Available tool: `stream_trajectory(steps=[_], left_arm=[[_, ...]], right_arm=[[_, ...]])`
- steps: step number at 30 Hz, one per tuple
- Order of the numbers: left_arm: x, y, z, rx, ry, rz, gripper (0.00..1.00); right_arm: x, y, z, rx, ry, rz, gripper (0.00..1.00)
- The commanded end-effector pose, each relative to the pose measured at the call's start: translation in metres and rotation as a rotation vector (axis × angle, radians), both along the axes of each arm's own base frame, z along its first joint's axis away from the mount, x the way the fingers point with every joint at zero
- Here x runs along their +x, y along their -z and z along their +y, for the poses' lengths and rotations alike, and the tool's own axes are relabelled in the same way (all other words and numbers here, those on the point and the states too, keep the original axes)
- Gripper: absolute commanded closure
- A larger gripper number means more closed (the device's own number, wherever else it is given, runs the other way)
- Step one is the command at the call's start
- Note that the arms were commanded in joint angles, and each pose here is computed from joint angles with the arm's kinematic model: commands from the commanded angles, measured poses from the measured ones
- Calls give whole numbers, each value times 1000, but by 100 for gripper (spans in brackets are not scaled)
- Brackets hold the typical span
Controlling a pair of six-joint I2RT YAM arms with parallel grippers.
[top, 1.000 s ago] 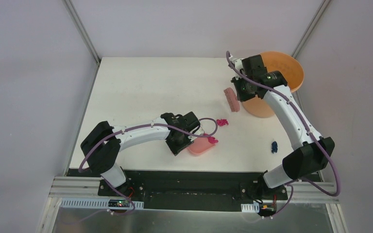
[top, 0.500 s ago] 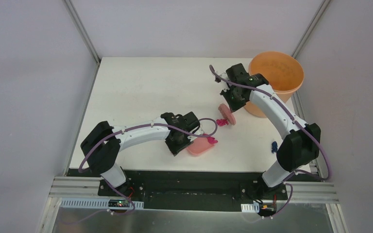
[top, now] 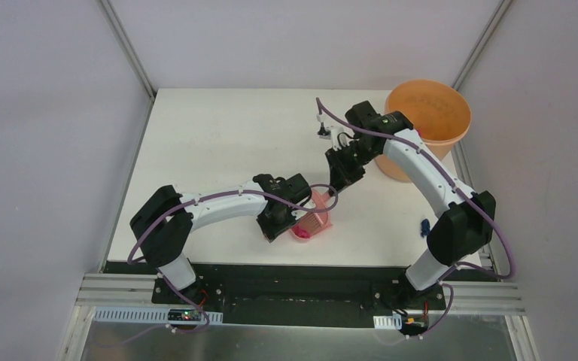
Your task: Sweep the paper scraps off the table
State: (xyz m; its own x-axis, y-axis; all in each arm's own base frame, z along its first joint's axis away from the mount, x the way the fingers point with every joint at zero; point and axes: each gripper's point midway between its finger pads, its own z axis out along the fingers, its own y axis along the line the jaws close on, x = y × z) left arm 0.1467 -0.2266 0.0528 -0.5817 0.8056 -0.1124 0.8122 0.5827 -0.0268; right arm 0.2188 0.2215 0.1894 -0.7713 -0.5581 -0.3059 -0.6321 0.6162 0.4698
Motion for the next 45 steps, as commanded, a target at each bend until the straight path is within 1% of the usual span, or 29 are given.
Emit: stream_trajectory(steps=[1, 4, 7, 12, 17, 23, 28, 32, 35, 37, 40, 45], left_arm=[[4, -8, -7, -12, 4, -30, 100], [11, -11, -4, -8, -4, -74, 100], [14, -16, -4, -28, -10, -96, 100], [14, -15, -3, -25, -13, -94, 100], [14, -15, -3, -21, -13, -93, 100], [22, -21, -2, -36, -24, -142, 100], [26, -21, -1, -39, -45, -132, 100], [37, -23, 2, -45, -86, -122, 100], [49, -35, 0, -81, -115, -148, 100], [61, -50, -5, -101, -126, -198, 100], [75, -70, -15, -127, -171, -239, 100], [94, -91, -33, -143, -196, -273, 100]], right_arm=[[22, -41, 1, 131, 94, -72, 100], [48, -43, -20, 95, 211, -147, 100], [61, -44, -38, 70, 286, -195, 100], [59, -50, -49, 74, 315, -269, 100], [60, -63, -68, 50, 368, -414, 100], [41, -66, -88, 65, 398, -519, 100], [13, -44, -110, 8, 423, -515, 100], [3, -29, -126, 8, 522, -532, 100], [-1, -25, -132, 18, 573, -548, 100], [-5, -23, -133, 26, 577, -553, 100], [-11, -20, -132, 43, 565, -561, 100], [-20, -16, -127, 78, 523, -577, 100]])
